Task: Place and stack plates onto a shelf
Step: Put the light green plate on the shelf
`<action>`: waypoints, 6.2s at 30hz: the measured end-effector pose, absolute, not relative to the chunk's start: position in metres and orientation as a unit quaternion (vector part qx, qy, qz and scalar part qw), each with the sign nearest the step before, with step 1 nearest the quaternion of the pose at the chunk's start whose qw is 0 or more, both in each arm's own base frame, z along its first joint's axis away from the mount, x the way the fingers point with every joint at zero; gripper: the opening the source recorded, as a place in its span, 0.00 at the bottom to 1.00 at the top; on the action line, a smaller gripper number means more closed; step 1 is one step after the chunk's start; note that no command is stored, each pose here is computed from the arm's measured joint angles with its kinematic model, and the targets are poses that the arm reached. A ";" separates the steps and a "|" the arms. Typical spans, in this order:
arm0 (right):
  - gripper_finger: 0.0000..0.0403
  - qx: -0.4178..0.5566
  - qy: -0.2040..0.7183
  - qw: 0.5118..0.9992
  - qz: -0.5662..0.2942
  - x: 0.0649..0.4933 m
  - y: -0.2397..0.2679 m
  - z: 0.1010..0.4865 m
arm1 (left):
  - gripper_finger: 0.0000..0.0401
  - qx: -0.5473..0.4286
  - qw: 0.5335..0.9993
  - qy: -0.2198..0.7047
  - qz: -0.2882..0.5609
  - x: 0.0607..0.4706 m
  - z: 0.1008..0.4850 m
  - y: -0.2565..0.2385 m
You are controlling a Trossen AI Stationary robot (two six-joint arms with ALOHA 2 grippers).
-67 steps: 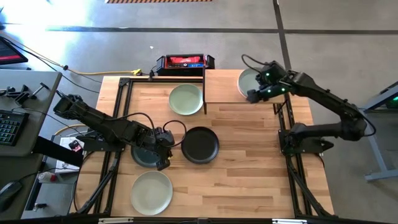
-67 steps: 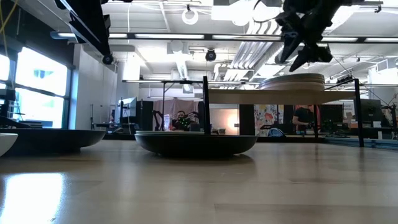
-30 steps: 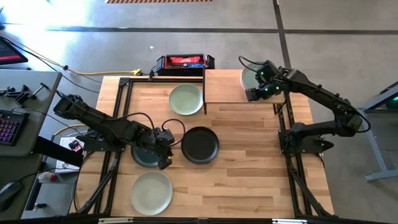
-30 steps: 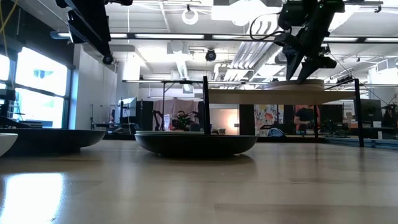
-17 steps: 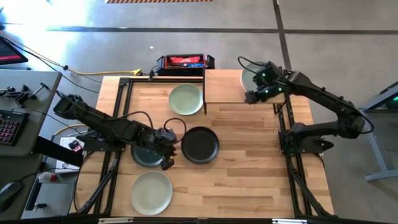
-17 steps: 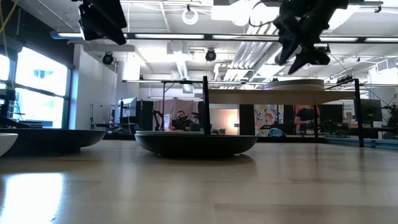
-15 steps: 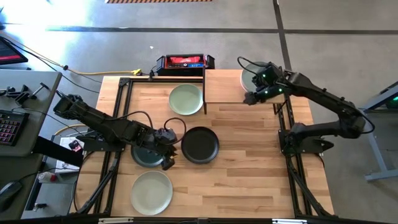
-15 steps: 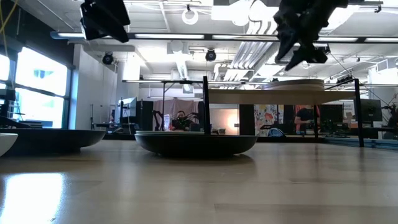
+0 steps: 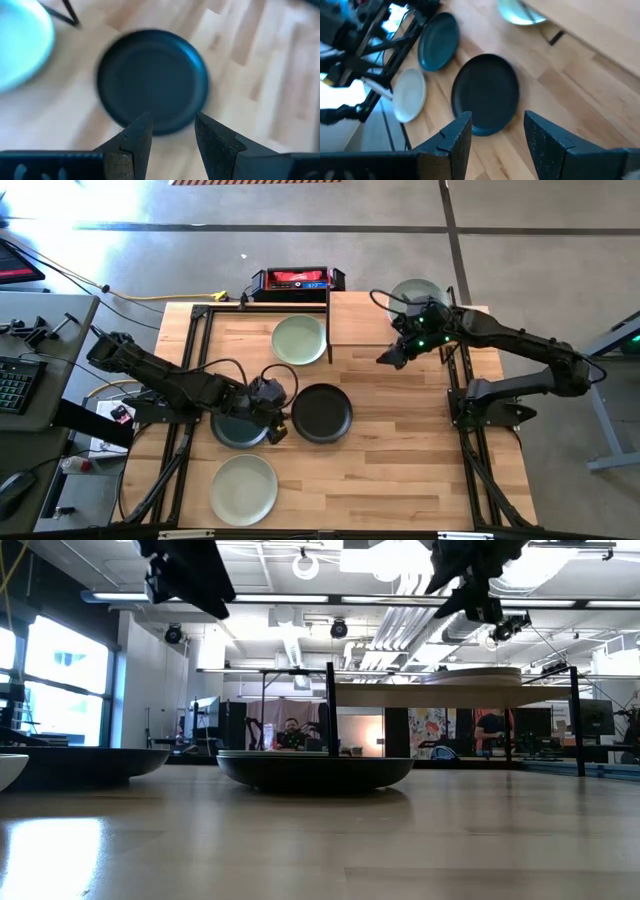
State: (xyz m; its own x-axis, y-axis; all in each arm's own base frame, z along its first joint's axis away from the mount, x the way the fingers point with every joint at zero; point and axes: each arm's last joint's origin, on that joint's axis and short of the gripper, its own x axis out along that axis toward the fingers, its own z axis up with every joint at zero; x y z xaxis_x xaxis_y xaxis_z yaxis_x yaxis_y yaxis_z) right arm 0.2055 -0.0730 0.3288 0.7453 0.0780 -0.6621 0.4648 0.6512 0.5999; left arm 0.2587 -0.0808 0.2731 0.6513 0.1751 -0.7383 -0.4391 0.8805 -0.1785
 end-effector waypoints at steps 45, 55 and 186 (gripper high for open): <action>0.40 0.348 0.331 0.854 -0.200 0.210 -0.063 0.328 | 0.34 0.102 0.785 0.605 0.086 0.289 0.190 0.108; 0.40 0.359 0.328 0.850 -0.204 0.210 -0.063 0.328 | 0.34 0.111 0.744 0.655 0.075 0.298 0.153 0.112; 0.40 0.297 -0.034 0.936 -0.187 0.102 -0.036 0.419 | 0.00 0.450 0.773 0.410 0.179 0.389 0.355 0.104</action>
State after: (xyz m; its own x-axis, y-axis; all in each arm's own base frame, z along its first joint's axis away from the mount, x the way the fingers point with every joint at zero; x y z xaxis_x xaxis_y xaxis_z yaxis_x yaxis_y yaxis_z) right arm 0.1015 -0.0357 0.4192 0.9274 -0.3711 -0.0468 0.3302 0.7536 0.5684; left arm 0.3888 0.1043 0.3550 0.6003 0.6447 -0.4733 0.0925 0.5319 0.8417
